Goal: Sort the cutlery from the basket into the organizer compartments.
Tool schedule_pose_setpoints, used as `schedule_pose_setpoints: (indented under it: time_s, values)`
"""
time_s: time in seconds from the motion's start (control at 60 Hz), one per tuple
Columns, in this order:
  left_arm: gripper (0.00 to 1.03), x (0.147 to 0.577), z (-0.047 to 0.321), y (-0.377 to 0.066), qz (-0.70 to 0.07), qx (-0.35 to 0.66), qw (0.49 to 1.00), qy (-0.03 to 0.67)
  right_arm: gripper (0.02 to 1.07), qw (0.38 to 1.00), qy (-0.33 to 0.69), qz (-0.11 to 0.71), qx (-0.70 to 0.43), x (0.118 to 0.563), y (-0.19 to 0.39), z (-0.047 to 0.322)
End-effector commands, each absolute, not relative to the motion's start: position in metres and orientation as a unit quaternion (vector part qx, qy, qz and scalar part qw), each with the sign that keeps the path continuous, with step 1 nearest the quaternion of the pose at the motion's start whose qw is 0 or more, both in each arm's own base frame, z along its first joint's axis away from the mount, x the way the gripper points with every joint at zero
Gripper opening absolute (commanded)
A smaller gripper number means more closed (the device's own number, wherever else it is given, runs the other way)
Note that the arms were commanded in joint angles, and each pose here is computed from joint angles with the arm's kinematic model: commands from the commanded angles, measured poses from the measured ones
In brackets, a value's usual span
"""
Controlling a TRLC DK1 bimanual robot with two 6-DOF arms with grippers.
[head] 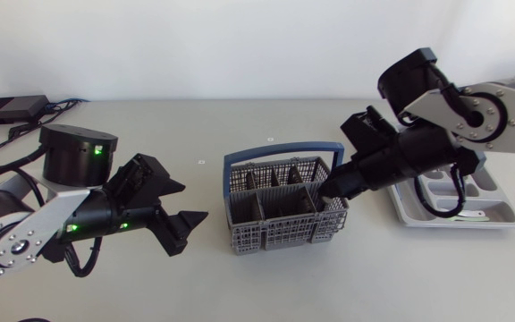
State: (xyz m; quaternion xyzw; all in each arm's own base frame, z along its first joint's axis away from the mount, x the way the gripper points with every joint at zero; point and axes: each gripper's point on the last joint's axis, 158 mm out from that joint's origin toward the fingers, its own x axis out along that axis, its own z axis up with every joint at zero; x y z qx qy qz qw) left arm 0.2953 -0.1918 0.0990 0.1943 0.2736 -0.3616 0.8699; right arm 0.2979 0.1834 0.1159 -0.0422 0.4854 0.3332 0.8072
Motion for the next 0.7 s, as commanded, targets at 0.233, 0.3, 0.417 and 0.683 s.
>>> schedule_pose_setpoints:
  time_s: [0.233,0.3,0.417,0.683]
  values:
    - [0.89,0.282,0.096,-0.194,-0.373,0.192,0.864,0.278,0.08,0.825,0.421,0.374,0.047,0.299,0.17,0.201]
    - [0.89,0.281,0.097,-0.195,-0.373,0.192,0.864,0.278,0.08,0.826,0.414,0.376,0.064,0.297,0.163,0.214]
    - [0.89,0.281,0.102,-0.195,-0.374,0.192,0.865,0.275,0.07,0.828,0.405,0.378,0.085,0.289,0.154,0.234]
    - [0.9,0.28,0.103,-0.195,-0.375,0.192,0.864,0.275,0.08,0.857,0.407,0.302,0.089,0.282,0.095,0.238]
